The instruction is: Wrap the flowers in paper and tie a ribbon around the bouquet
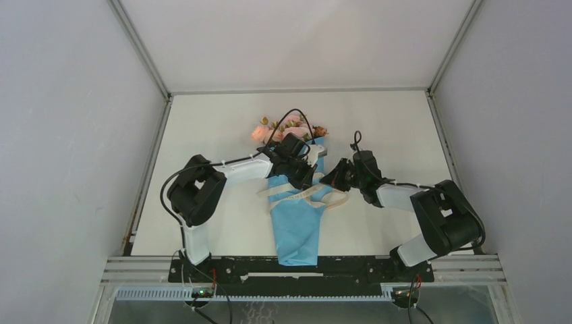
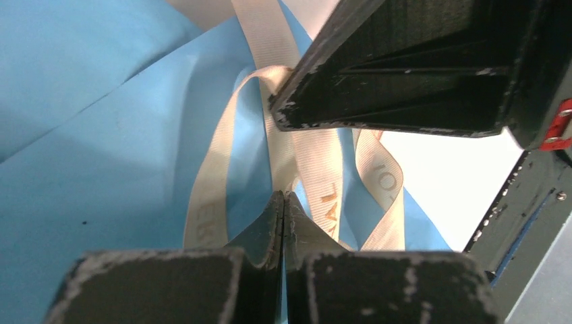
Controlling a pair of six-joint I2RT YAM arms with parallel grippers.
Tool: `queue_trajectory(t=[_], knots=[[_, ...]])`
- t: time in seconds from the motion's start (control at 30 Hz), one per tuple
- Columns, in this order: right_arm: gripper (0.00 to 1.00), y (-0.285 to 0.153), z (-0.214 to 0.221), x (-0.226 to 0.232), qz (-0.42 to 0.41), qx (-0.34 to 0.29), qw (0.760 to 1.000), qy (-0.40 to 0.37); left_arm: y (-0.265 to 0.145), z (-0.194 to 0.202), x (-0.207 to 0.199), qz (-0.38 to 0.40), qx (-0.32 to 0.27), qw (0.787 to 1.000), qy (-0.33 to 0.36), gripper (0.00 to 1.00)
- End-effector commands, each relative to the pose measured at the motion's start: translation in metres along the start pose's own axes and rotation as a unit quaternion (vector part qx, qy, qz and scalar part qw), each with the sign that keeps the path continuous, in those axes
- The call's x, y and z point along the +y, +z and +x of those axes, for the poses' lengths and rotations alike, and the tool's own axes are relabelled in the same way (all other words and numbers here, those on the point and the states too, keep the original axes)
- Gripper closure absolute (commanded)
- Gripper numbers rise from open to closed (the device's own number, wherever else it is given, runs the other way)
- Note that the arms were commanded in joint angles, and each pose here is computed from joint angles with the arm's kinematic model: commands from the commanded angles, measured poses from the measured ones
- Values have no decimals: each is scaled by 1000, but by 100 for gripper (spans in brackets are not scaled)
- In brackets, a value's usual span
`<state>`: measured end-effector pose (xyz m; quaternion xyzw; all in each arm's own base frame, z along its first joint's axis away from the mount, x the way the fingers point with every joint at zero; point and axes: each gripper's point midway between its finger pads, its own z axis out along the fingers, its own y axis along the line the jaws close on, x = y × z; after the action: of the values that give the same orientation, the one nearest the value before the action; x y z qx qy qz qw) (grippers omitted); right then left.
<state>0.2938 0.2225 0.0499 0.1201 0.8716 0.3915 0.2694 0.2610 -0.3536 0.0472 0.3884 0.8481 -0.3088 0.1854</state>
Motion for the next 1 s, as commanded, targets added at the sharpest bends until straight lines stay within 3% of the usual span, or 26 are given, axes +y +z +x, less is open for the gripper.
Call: queue_trajectory(t=[0.0,0.23,0.77,0.97], knots=[[100,-13,-22,14,-2,-34,999,-29,-19,-18,2,-28,-29,999,32,100],[100,-23,-5,0,6,-24,999,-41,-51,-39,25,-60,-62,996,14,100],[100,16,5,27,-46,30,995,-83,-155,-56,29,-42,-93,995,-9,100],[100,25,9,60,-92,51,986,-132,-171,-55,-1,33,-79,996,-10,100]])
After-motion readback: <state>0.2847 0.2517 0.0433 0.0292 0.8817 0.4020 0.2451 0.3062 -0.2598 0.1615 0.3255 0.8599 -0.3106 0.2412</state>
